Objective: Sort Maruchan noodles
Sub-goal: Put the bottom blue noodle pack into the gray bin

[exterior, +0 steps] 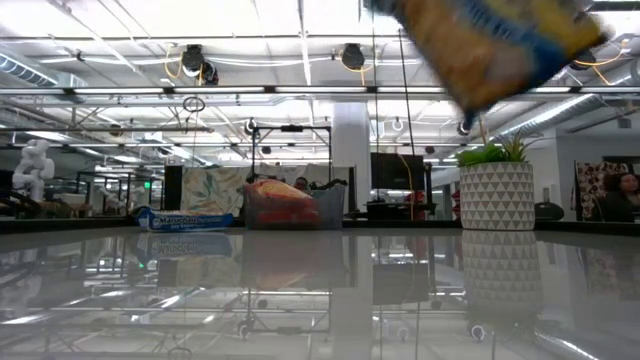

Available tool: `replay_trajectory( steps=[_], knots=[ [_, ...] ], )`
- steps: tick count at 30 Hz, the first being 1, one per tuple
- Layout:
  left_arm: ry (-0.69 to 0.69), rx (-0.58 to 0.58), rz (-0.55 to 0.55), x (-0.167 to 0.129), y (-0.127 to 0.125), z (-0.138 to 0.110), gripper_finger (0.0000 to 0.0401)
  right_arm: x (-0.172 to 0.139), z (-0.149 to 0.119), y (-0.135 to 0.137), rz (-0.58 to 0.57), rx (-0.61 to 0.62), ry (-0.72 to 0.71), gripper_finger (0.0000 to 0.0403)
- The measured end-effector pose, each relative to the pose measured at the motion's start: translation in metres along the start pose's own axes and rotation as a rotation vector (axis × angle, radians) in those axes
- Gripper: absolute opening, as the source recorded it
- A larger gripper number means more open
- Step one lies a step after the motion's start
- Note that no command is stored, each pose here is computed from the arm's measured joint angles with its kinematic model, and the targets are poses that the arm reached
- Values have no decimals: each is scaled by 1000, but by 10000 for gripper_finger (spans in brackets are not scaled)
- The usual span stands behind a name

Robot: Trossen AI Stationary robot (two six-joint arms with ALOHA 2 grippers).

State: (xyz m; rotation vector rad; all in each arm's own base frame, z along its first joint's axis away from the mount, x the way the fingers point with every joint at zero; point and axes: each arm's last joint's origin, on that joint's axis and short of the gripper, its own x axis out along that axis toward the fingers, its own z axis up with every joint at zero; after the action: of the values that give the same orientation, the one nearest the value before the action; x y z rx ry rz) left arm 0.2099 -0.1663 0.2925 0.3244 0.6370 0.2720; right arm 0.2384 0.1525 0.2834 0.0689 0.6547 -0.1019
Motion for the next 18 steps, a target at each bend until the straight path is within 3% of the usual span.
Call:
replay_trajectory(
  steps=[10, 18],
  knots=[
    [3, -10, -2, 0, 0, 0, 268, -72, 28, 15, 16, 63, 134, 95],
    [3, -27, -2, 0, 0, 0, 269, -103, 43, 15, 35, 140, 293, 95]
  ],
)
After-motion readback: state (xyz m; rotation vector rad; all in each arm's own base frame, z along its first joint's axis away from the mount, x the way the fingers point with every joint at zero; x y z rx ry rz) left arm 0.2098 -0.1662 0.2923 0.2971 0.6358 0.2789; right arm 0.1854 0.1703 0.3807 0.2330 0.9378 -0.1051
